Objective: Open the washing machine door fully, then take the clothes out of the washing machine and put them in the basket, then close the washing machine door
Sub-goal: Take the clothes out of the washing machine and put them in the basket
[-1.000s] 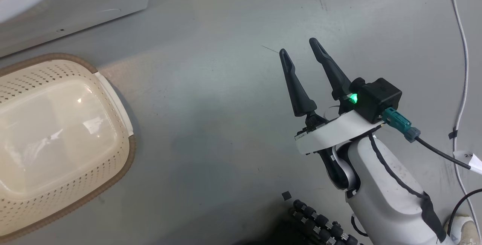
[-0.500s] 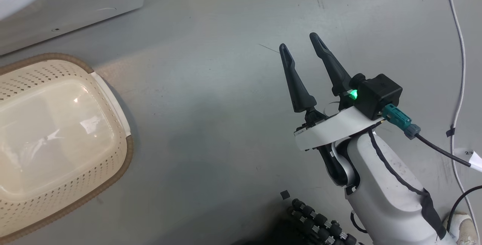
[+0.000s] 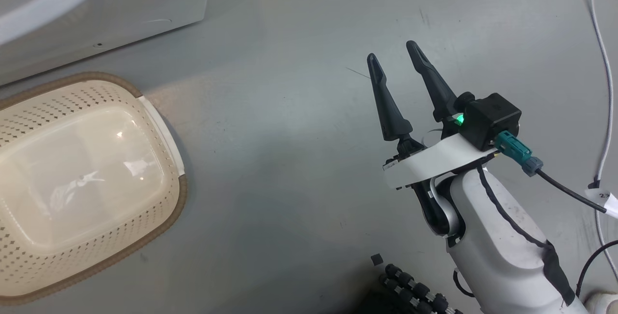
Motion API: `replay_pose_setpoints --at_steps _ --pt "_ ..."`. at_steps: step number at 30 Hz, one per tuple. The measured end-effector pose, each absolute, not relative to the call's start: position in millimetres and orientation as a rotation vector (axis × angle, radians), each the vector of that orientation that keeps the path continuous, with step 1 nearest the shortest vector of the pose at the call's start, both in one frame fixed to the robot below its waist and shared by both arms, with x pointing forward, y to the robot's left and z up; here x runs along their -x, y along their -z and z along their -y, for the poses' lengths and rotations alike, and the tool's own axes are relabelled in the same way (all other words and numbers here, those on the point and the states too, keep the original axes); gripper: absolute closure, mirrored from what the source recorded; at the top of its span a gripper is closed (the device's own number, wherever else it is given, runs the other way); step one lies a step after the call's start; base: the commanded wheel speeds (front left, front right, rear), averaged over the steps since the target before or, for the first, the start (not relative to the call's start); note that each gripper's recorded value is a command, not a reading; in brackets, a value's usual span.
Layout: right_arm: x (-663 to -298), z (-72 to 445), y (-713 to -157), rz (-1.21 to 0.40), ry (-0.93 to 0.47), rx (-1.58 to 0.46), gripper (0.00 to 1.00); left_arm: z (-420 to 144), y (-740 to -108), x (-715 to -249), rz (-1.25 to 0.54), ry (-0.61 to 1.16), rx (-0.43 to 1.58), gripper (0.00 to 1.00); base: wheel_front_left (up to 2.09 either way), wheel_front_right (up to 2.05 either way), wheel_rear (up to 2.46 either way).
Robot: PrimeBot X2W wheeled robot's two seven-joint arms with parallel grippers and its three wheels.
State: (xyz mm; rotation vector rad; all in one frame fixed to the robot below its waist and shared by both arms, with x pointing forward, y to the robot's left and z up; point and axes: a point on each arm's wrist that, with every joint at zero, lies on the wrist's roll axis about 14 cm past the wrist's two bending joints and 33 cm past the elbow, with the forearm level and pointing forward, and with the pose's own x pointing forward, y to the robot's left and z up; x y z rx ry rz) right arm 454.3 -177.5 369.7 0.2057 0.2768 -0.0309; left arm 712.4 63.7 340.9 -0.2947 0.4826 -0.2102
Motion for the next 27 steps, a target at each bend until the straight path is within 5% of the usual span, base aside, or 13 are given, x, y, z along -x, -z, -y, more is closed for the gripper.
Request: replay_pose_setpoints --at_steps 27 --pt "-457 147 -401 -0.202 -0.062 -0.207 0.00 -74 -407 -625 -0.154 0.259 0.286 1.00 0.00 0.00 0.00"
